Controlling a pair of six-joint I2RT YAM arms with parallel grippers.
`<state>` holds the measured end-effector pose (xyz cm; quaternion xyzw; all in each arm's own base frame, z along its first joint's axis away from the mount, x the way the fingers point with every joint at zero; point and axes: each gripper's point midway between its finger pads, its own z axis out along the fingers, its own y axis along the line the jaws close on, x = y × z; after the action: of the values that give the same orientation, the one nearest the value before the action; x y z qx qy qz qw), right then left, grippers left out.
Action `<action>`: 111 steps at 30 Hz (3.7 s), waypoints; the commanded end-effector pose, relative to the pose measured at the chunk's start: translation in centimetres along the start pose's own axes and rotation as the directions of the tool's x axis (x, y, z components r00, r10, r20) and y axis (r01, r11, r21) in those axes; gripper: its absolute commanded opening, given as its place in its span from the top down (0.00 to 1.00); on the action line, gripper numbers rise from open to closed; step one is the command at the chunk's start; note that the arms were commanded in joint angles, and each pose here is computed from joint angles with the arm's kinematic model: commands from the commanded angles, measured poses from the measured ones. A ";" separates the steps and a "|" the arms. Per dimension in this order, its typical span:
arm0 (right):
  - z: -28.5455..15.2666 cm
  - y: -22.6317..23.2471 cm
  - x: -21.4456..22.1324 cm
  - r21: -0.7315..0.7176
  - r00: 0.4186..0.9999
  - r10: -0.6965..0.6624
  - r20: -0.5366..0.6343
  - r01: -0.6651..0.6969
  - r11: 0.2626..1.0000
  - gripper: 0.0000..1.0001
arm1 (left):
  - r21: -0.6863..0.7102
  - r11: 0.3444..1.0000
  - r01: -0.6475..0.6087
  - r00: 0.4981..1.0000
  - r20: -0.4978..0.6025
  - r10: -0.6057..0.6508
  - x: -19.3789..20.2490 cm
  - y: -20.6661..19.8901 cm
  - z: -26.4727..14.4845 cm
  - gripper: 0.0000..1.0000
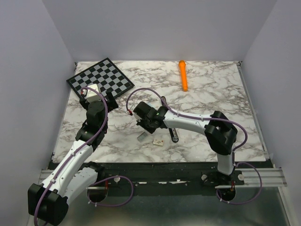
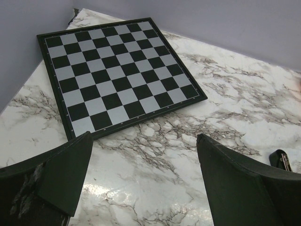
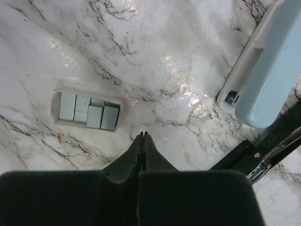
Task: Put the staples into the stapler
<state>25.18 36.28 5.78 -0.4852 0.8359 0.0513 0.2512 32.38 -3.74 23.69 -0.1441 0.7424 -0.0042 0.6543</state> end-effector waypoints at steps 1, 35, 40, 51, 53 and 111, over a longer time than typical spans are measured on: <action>-1.5 0.2 -0.1 -0.009 1.000 0.000 0.005 0.000 1.000 0.88 | -0.023 1.000 0.014 1.000 0.012 -0.014 -0.2 0.5 -0.1 0.01; 2.0 4.7 -0.8 -0.039 0.961 0.254 -0.114 -0.259 0.965 0.61 | -0.248 0.967 0.064 0.997 0.054 -0.052 -1.0 4.6 -1.0 0.01; 2.5 4.6 -0.8 -0.028 0.962 0.243 -0.120 -0.248 0.968 0.62 | -0.244 0.968 0.065 0.997 0.054 -0.053 -1.0 4.5 -0.9 0.01; 2.7 5.6 -0.5 -0.056 0.967 0.213 -0.139 -0.222 0.973 0.64 | -0.237 0.969 0.065 0.997 0.054 -0.054 -0.9 4.4 -0.9 0.01; 2.7 5.7 -0.5 -0.063 0.968 0.208 -0.140 -0.219 0.974 0.66 | -0.236 0.970 0.064 0.997 0.052 -0.053 -0.9 4.4 -0.9 0.01; -4.3 3.5 -5.5 -0.016 0.987 0.132 0.094 -0.131 0.991 0.81 | -0.215 0.975 0.061 0.998 0.042 -0.053 -0.6 4.0 -0.7 0.01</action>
<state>21.61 42.07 7.70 -0.4506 0.8559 0.0973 0.2345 30.66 0.21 22.97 -0.2321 0.7282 0.0710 0.6410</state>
